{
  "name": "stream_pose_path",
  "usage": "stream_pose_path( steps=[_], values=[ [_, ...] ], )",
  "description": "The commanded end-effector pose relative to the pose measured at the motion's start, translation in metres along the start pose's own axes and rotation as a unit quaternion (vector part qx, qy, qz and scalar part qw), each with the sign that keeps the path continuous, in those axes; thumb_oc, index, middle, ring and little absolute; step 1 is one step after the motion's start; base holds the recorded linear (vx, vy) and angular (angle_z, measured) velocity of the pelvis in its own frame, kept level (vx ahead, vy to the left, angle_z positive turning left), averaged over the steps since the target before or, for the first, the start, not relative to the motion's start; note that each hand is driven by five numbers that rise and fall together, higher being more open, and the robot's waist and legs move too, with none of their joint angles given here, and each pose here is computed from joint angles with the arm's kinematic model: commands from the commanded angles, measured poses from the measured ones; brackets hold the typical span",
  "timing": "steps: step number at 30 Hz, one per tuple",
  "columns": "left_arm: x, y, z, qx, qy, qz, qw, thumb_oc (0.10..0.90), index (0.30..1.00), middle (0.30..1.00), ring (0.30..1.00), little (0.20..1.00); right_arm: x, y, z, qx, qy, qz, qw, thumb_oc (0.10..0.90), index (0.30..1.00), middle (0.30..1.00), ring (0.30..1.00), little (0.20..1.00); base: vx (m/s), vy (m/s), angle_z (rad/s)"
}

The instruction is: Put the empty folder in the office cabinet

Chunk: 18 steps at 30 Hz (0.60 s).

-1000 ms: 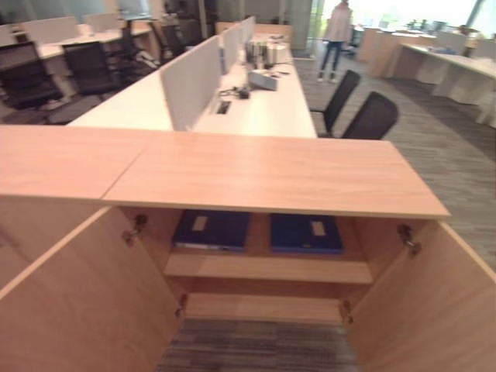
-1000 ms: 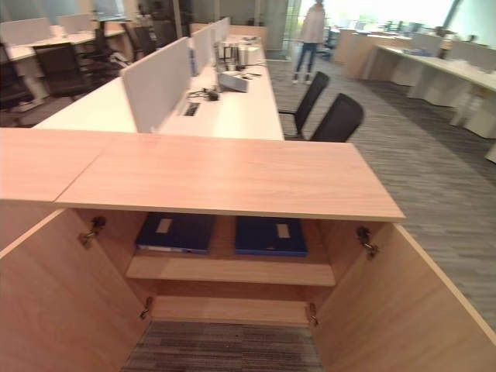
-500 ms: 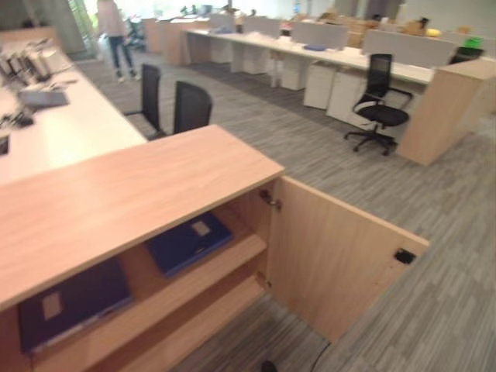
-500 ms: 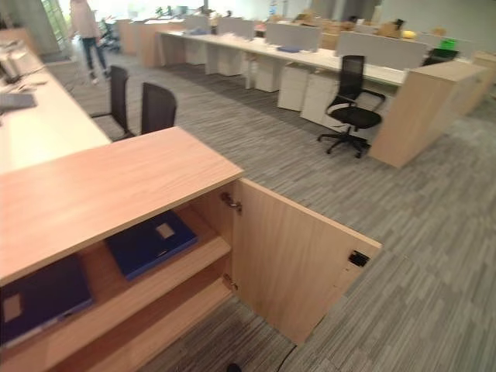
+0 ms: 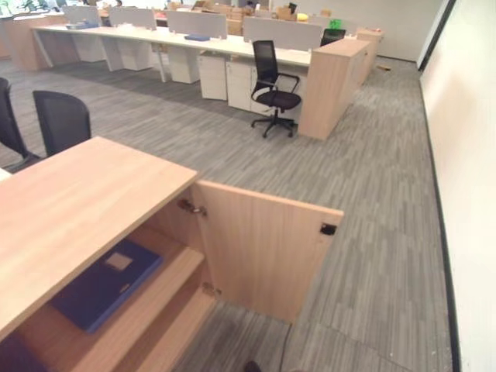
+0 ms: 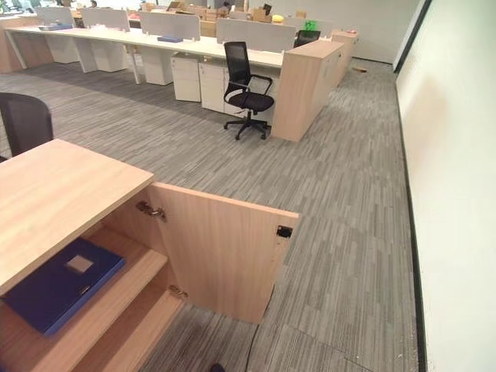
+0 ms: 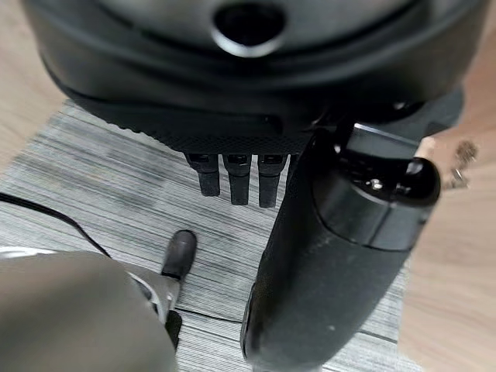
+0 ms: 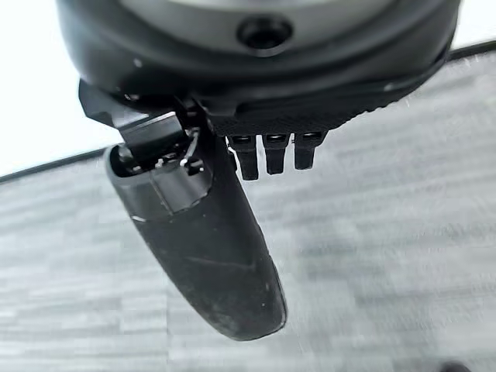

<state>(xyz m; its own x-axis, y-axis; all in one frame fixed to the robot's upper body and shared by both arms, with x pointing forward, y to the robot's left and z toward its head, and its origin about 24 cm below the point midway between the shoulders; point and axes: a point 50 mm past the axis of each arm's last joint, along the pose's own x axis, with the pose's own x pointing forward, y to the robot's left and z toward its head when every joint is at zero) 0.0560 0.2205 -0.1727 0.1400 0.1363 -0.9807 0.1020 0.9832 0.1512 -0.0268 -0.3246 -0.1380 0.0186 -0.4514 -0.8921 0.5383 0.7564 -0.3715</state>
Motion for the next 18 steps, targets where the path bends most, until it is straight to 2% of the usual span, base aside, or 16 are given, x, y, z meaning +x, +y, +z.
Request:
stream_pose_path(
  steps=[1,3,6,8,9,10,11,12,13,14,15,18],
  values=[
    [-0.001,0.013,0.030,-0.011,-0.043,0.025,0.999,0.800,0.900,0.900,0.900,0.900,-0.008,-0.026,0.104,-0.002,-0.165,-0.056,0.985,0.800,0.900,0.900,0.900,0.900,0.01,-0.111,0.03],
    [-0.002,0.013,0.037,-0.034,-0.059,0.026,0.997,0.800,0.900,0.900,0.900,0.900,-0.017,-0.029,0.140,-0.019,-0.219,-0.073,0.973,0.800,0.900,0.900,0.900,0.900,0.04,-0.075,-0.54],
    [-0.001,0.007,0.040,-0.033,-0.063,0.020,0.997,0.800,0.900,0.900,0.900,0.900,-0.035,-0.037,0.179,-0.033,-0.291,-0.092,0.952,0.800,0.900,0.900,0.900,0.900,0.06,-0.035,-1.43],
    [-0.001,0.001,0.036,-0.018,-0.059,0.010,0.998,0.800,0.900,0.900,0.900,0.900,-0.054,-0.040,0.210,-0.058,-0.354,-0.099,0.928,0.800,0.900,0.900,0.900,0.900,0.04,0.034,-0.01],
    [0.000,0.000,0.026,-0.003,-0.044,0.008,0.999,0.800,0.900,0.900,0.900,0.900,-0.071,-0.032,0.236,-0.091,-0.407,-0.094,0.904,0.800,0.900,0.900,0.900,0.900,0.05,0.021,0.22],
    [0.000,0.000,0.026,-0.003,-0.044,0.008,0.999,0.800,0.900,0.900,0.900,0.900,-0.071,-0.032,0.236,-0.091,-0.407,-0.094,0.904,0.800,0.900,0.900,0.900,0.900,0.07,0.017,0.25],
    [0.000,0.001,0.020,0.002,-0.037,0.007,0.999,0.800,0.900,0.900,0.900,0.900,-0.088,-0.022,0.256,-0.128,-0.452,-0.080,0.879,0.800,0.900,0.900,0.900,0.900,0.05,0.005,0.16],
    [0.000,0.002,0.018,0.002,-0.034,0.007,0.999,0.800,0.900,0.900,0.900,0.900,-0.096,-0.017,0.264,-0.141,-0.472,-0.074,0.867,0.800,0.900,0.900,0.900,0.900,0.05,0.004,0.07],
    [0.000,0.002,0.018,0.002,-0.034,0.007,0.999,0.800,0.900,0.900,0.900,0.900,-0.096,-0.017,0.264,-0.141,-0.472,-0.074,0.867,0.800,0.900,0.900,0.900,0.900,0.02,-0.003,-0.11],
    [0.000,0.003,0.014,0.005,-0.028,0.007,1.000,0.800,0.900,0.900,0.900,0.900,-0.111,-0.008,0.279,-0.158,-0.506,-0.063,0.845,0.800,0.900,0.900,0.900,0.900,0.01,-0.003,-0.13],
    [0.000,0.003,0.015,0.005,-0.028,0.007,1.000,0.800,0.900,0.900,0.900,0.900,-0.111,-0.008,0.280,-0.158,-0.506,-0.063,0.845,0.800,0.900,0.900,0.900,0.900,0.00,-0.006,-0.20],
    [-0.001,0.008,0.003,0.004,-0.006,0.014,1.000,0.800,0.900,0.900,0.900,0.900,-0.131,0.015,0.296,-0.189,-0.550,-0.031,0.813,0.800,0.900,0.900,0.900,0.900,0.01,-0.011,-0.06]
  ],
)
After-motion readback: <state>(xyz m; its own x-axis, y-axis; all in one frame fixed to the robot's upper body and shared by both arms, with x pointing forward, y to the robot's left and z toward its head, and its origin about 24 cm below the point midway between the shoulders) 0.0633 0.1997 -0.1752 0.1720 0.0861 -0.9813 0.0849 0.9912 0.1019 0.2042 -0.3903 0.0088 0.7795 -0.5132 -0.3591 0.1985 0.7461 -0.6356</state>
